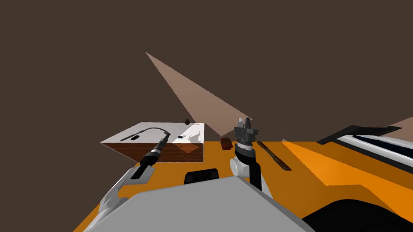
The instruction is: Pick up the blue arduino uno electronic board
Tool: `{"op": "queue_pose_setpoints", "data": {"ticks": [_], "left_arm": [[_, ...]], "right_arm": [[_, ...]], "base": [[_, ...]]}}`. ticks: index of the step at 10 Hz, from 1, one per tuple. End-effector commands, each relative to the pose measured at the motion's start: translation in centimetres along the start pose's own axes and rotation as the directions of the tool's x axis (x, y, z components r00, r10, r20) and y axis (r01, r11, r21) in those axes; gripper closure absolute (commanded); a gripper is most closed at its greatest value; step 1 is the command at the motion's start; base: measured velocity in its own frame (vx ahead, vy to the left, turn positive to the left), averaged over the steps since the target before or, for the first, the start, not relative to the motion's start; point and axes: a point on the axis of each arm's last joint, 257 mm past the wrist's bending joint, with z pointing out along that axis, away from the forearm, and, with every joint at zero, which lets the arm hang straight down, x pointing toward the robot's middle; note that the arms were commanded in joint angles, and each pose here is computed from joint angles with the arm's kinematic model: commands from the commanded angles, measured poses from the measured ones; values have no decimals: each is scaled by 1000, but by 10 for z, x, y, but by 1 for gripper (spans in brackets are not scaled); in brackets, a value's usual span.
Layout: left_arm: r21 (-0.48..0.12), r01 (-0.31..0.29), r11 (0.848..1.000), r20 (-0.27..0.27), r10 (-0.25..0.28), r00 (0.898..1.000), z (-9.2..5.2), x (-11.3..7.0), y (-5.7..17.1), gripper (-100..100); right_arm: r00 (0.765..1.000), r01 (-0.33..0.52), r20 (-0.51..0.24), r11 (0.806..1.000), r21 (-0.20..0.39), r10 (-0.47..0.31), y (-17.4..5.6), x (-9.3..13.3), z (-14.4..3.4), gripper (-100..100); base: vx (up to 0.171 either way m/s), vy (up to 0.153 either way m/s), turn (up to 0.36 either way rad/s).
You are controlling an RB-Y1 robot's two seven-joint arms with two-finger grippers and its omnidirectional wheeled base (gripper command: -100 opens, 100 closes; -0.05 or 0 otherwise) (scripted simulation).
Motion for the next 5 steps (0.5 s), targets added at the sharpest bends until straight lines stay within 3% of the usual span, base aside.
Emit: {"op": "queue_pose_setpoints", "data": {"ticks": [1,3,5], "left_arm": [[-78,-43,996,-27,41,999,-4,1,30,-100],[-178,-103,979,-68,92,993,-8,1,72,-100],[-261,-164,951,-108,140,984,-14,-2,108,-100]], "right_arm": [[1000,0,0,1000,0,0,0,0,0,0],[1000,0,0,1000,0,0,0,0,0,0],[1000,0,0,1000,0,0,0,0,0,0]], "base": [[44,-97,-243],[57,-111,-221],[49,-124,-187]]}}
